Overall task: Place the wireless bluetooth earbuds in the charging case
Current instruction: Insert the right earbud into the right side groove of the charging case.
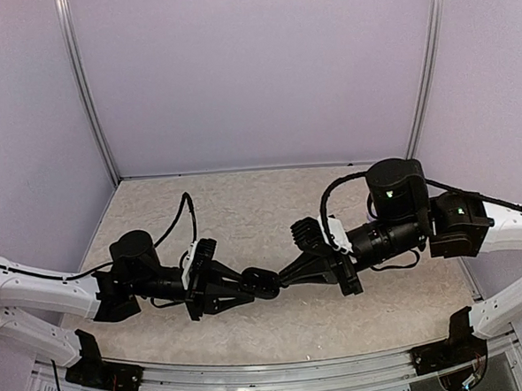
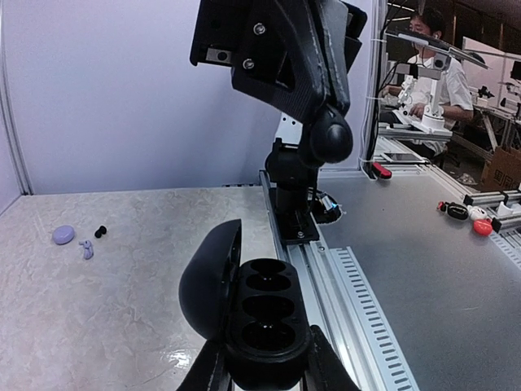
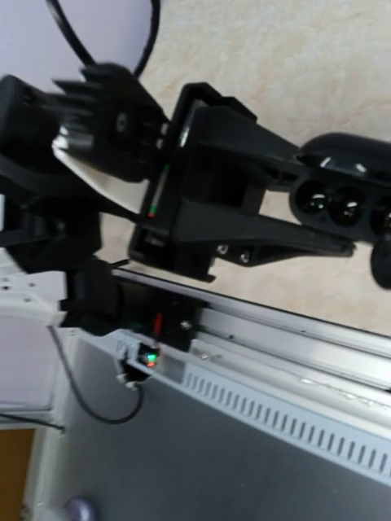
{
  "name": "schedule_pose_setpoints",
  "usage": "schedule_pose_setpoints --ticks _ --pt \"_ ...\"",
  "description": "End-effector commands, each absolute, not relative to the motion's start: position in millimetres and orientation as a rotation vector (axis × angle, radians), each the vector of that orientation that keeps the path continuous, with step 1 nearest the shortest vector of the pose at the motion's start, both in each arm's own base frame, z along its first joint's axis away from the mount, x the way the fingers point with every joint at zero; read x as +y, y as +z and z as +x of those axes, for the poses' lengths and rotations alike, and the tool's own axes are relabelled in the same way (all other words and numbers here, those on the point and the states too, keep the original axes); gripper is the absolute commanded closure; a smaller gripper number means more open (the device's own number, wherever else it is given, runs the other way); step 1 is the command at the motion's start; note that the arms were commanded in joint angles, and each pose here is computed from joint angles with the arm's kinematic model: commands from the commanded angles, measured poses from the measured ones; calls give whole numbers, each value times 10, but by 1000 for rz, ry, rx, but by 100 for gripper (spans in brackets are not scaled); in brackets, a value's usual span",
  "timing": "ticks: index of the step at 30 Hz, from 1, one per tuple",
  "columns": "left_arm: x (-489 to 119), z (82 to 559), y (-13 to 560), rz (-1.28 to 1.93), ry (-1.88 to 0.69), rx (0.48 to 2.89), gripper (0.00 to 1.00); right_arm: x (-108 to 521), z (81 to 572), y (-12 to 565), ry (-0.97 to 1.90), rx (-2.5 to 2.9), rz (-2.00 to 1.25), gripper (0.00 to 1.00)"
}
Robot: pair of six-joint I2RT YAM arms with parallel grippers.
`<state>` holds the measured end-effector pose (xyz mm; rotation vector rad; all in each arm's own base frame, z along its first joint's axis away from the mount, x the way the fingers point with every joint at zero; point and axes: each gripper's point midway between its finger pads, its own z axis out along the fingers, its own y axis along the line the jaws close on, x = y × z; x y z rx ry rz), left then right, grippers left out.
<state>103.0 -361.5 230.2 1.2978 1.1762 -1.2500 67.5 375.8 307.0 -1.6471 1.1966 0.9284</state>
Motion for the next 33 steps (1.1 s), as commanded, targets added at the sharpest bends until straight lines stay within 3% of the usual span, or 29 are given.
schedule_pose_setpoints --ticks 1,33 --pt "-3688 1056 2442 1274 -1264 1146 89 3860 728 3011 850 1212 -1679 100" --pt "-3697 1049 2563 1249 -1257 1088 90 3958 945 2614 755 1358 -1648 100"
